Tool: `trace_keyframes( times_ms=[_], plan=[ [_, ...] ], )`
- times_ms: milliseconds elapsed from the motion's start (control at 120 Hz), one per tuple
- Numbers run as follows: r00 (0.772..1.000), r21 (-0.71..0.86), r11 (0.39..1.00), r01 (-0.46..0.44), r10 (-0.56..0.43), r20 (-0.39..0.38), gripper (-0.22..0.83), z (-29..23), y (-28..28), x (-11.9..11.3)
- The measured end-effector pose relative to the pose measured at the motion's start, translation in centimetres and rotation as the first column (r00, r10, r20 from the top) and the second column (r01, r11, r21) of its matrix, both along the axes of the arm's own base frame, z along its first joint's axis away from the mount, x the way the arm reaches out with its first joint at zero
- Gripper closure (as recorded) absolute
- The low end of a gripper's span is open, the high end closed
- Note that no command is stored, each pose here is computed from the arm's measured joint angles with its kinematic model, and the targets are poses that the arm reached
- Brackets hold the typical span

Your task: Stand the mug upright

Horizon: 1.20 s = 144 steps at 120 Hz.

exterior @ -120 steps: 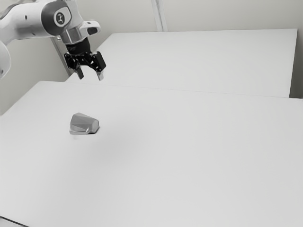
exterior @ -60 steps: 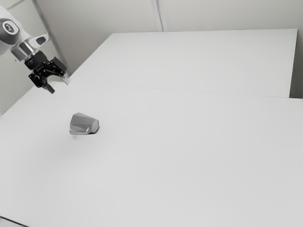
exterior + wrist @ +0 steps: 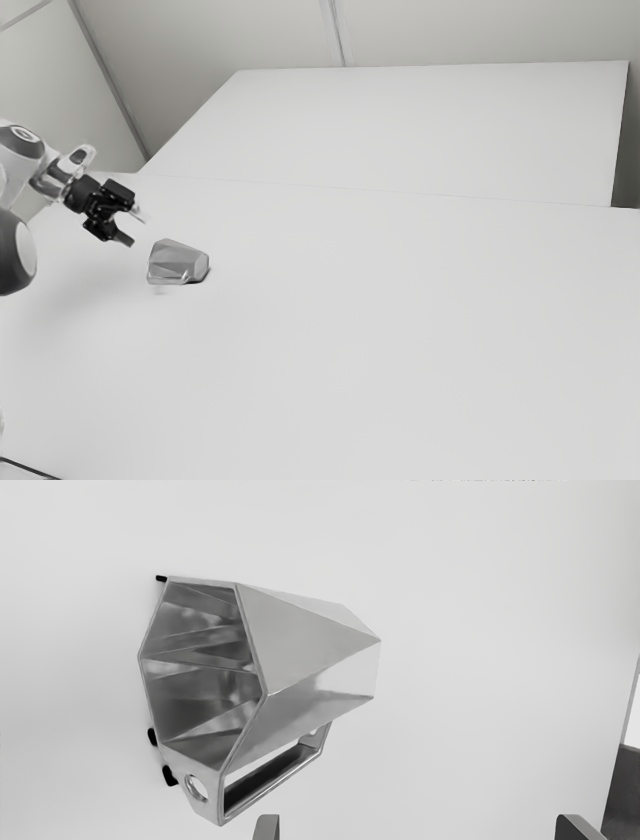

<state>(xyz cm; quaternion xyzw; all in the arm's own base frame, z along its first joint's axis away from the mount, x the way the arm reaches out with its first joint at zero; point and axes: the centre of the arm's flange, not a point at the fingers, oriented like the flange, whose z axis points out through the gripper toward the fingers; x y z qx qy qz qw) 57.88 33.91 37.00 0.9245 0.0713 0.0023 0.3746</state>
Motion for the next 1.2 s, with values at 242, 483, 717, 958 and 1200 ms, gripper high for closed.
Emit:
trace_keyframes(
  times_ms=[242,483,717,958,1200],
  plan=[
    [0.994,-0.014,0.999,0.036,-0.034,0.103,0.0,-3.3,1.5,1.2],
    [0.985,-0.06,0.997,0.038,-0.028,0.17,0.0,-6.6,1.6,1.5],
    [0.979,-0.241,0.969,0.05,0.0,0.202,0.0,-9.3,-0.9,0.7],
    [0.972,-0.307,0.948,0.082,-0.008,0.235,0.54,-9.2,-1.6,0.4],
    [0.965,-0.312,0.944,0.105,-0.021,0.262,0.73,-8.4,-1.8,0.5]
  ],
)
